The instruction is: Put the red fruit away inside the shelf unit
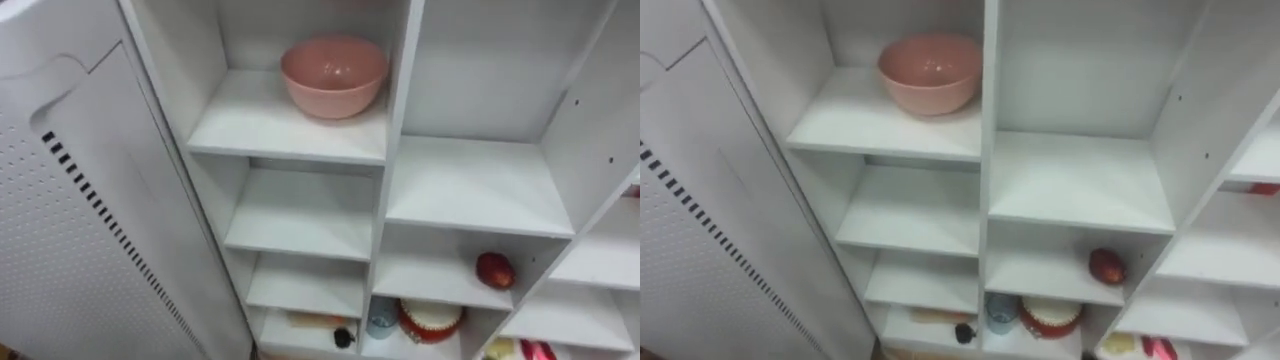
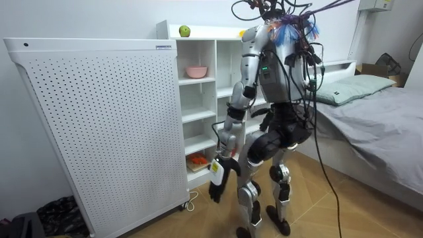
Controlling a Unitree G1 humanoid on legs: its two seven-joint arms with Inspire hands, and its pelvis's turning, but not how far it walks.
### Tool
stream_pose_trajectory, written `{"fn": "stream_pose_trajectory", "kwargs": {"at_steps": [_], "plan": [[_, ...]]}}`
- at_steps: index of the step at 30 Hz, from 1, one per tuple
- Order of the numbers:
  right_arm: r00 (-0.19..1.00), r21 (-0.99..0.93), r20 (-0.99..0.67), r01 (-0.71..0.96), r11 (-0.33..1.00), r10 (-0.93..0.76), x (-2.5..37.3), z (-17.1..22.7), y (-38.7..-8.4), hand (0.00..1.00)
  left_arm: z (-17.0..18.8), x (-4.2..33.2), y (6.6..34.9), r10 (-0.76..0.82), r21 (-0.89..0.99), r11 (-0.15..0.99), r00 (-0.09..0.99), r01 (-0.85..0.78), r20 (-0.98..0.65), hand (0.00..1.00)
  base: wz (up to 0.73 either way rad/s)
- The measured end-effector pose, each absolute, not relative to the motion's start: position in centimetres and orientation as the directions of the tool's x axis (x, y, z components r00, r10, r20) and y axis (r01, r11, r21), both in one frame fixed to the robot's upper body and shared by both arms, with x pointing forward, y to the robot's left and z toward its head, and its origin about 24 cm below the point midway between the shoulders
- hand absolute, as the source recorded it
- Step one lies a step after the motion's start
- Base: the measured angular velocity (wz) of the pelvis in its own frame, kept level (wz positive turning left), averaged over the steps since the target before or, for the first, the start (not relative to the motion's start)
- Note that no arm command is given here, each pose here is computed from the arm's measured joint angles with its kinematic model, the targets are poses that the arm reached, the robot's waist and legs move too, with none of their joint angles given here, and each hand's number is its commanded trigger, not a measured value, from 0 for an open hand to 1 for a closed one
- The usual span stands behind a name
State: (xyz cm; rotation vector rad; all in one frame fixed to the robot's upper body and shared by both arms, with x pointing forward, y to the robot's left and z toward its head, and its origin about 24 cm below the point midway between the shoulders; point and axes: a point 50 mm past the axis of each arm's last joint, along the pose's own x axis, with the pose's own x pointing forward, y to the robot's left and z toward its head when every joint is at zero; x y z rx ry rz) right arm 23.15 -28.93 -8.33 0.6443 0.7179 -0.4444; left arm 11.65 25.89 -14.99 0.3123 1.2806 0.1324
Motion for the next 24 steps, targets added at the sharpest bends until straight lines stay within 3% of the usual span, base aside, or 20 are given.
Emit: {"fn": "stream_pose_trajectory", "kwargs": {"at_steps": [6, 8, 12, 19, 24], "plan": [[0.513, 0.208, -0.844, 0.583, 0.786, -0.157, 15.5, -12.1, -29.6, 0.0, -15.0, 10.0, 26.9, 0.294, 0.299, 0.954, 0.289, -0.026, -0.911, 0.0, -0.03], [0.407, 0.115, -0.901, 0.562, 0.819, -0.152, 11.2, -13.6, -29.5, 0.0, -15.1, 8.7, 27.3, 0.312, 0.316, 0.948, 0.283, -0.034, -0.907, 0.0, 0.0], [0.289, 0.025, -0.947, 0.5, 0.866, -0.139, 7.3, -14.8, -28.8, 0.0, -15.2, 7.6, 27.2, 0.314, 0.315, 0.948, 0.28, -0.043, -0.907, 0.0, -0.03], [0.171, 0.0, -0.983, 0.361, 0.933, -0.067, 3.8, -16.5, -25.4, 0.0, -15.7, 5.5, 26.6, 0.329, 0.331, 0.943, 0.235, -0.031, -0.915, 0.0, -0.07], [0.165, -0.015, -0.984, 0.321, 0.947, -0.072, 3.2, -16.5, -25.5, 0.0, -15.9, 4.5, 26.6, 0.349, 0.359, 0.934, 0.21, 0.006, -0.913, 0.0, -0.04]]}}
